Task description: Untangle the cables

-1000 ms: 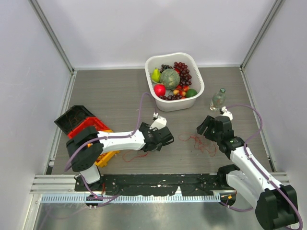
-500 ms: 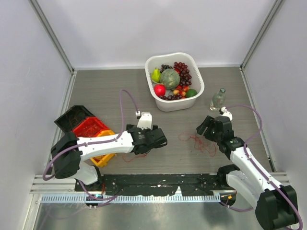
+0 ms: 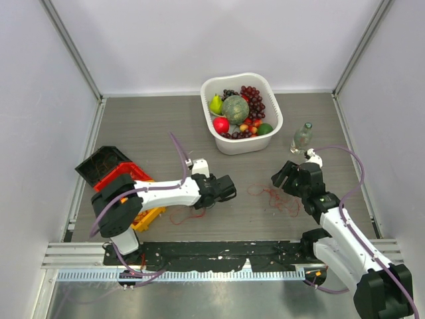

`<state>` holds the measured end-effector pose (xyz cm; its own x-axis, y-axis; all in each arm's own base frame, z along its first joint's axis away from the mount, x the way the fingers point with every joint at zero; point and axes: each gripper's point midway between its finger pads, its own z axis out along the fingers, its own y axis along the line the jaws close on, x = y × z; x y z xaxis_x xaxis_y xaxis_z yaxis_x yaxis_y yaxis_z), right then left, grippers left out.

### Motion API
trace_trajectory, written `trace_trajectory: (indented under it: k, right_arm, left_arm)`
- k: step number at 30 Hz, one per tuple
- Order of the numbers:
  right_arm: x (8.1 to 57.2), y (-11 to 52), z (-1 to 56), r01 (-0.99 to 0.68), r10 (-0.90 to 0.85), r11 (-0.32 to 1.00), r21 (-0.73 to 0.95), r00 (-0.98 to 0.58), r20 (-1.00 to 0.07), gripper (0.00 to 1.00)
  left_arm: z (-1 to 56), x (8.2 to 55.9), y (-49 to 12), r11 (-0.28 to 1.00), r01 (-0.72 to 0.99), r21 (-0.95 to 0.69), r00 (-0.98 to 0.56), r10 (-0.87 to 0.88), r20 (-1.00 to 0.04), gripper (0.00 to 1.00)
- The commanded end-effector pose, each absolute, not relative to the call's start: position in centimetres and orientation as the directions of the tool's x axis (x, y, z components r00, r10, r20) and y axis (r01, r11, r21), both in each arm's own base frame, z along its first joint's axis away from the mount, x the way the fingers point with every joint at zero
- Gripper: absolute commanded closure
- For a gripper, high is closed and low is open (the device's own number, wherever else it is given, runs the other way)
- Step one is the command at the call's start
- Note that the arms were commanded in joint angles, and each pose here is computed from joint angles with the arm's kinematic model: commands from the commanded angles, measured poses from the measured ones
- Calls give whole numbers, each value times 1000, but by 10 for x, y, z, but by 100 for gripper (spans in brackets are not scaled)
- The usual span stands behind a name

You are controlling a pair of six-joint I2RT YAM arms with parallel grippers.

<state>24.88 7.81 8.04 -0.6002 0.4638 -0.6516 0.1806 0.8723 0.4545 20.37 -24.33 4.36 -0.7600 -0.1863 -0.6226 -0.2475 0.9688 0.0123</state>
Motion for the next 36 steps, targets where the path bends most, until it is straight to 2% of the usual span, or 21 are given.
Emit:
trace_trajectory:
  k: [1,2,4,6,7,12,17,23,30,36]
  right_arm:
    - [256,80,94,139,467,868,477,-558,-686,31]
    - [256,80,94,137,466,868,477,-556,-688,31]
    - [256,80,94,138,468,867,479,-554,-688,31]
    - [256,80,95,136,466,868,478,-555,-689,31]
    - [256,80,94,138,465,868,476,-558,-687,31]
    - [257,80,94,137,464,869,475,-557,-688,31]
    - [257,80,92,137,461,871,472,-560,-688,31]
    - [256,87,91,111,452,867,485,-584,-674,31]
    - [255,88,93,103,453,865,492,-582,-675,31]
    - [254,90,92,96,449,863,495,-593,-668,31]
  left_arm:
    - [55,226,-240,953,-298,-49,-691,-251,-678,62]
    - [62,229,-239,956,-289,-49,-677,-241,-696,74]
    - [73,234,-235,962,-267,-50,-652,-219,-726,81]
    - [84,238,-232,974,-220,-44,-643,-179,-744,99]
    - [93,240,-231,978,-198,-58,-639,-174,-749,100]
    - [165,252,-231,962,-24,-271,-552,-239,-799,100]
    - [237,270,-163,870,-41,-491,-429,-459,-778,100]
    - [284,277,-72,901,-173,-397,-231,-429,-873,100]
    - [273,274,-32,853,-337,-398,-255,-490,-834,100]
    - [272,240,-46,813,-304,-496,-329,-578,-746,100]
